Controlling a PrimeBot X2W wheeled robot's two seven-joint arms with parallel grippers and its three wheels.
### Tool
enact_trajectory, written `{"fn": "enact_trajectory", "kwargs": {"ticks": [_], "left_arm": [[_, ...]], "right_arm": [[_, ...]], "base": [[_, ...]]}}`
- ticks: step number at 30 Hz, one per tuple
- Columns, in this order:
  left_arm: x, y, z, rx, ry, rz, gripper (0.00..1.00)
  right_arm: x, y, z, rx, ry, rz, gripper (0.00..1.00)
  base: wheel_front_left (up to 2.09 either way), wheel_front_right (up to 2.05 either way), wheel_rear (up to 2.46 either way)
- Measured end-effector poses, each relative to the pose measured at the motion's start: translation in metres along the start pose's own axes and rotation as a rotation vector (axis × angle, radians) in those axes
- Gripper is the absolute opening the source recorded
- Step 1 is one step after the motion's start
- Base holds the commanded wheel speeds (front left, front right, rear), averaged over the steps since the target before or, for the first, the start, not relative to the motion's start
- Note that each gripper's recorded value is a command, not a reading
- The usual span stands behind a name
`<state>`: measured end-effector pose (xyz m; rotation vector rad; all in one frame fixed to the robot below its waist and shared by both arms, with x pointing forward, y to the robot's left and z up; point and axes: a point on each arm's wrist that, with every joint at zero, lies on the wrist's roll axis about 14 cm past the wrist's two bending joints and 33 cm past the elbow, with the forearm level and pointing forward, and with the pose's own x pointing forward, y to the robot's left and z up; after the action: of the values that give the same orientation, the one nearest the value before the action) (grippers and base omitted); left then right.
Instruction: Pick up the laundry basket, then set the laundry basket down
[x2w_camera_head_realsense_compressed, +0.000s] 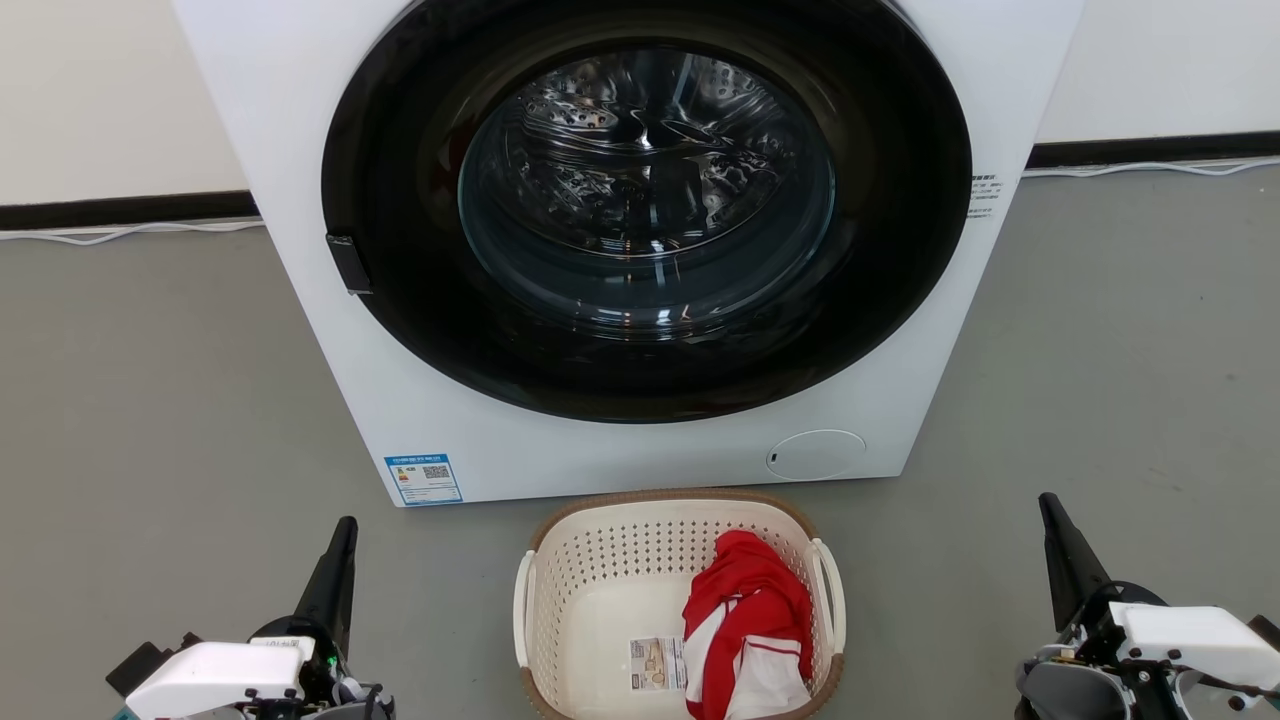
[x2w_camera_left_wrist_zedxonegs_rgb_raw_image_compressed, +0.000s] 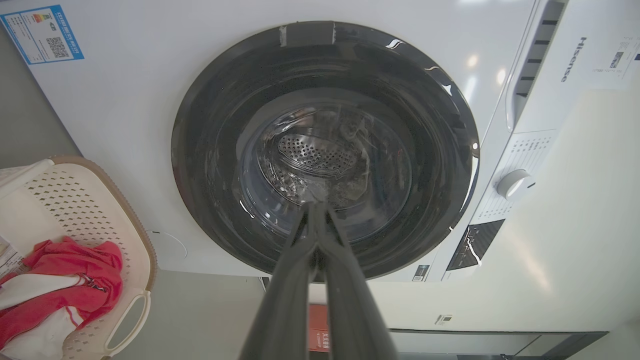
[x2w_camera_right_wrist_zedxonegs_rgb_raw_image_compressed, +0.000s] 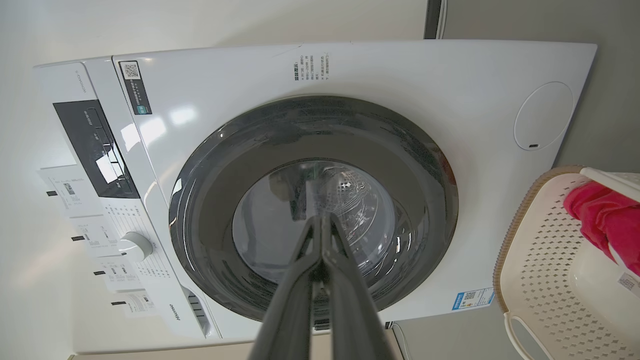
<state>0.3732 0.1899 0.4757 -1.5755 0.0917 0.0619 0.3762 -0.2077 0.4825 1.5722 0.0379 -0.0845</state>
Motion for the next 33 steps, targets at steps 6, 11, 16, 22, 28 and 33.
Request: {"fn": "enact_trajectory", "kwargs": {"ticks": [6, 11, 16, 22, 28, 33], "left_arm": [[0.0000, 0.0000, 0.0000, 0.000, 0.000, 0.000, 0.00], [0.0000, 0.0000, 0.0000, 0.000, 0.000, 0.000, 0.00], [0.0000, 0.0000, 0.0000, 0.000, 0.000, 0.000, 0.00], [0.0000, 0.0000, 0.0000, 0.000, 0.000, 0.000, 0.00], [0.0000, 0.0000, 0.0000, 0.000, 0.000, 0.000, 0.00], [0.0000, 0.0000, 0.0000, 0.000, 0.000, 0.000, 0.00]], "right_arm": [[0.0000, 0.0000, 0.0000, 0.000, 0.000, 0.000, 0.00], [0.0000, 0.0000, 0.0000, 0.000, 0.000, 0.000, 0.00], [0.0000, 0.0000, 0.0000, 0.000, 0.000, 0.000, 0.00], [0.0000, 0.0000, 0.0000, 0.000, 0.000, 0.000, 0.00], [0.0000, 0.0000, 0.0000, 0.000, 0.000, 0.000, 0.00], [0.0000, 0.0000, 0.0000, 0.000, 0.000, 0.000, 0.00]], "base": [[0.00, 0.00, 0.00], [0.00, 0.00, 0.00], [0.00, 0.00, 0.00], [0.00, 0.00, 0.00], [0.00, 0.00, 0.00], [0.00, 0.00, 0.00]]}}
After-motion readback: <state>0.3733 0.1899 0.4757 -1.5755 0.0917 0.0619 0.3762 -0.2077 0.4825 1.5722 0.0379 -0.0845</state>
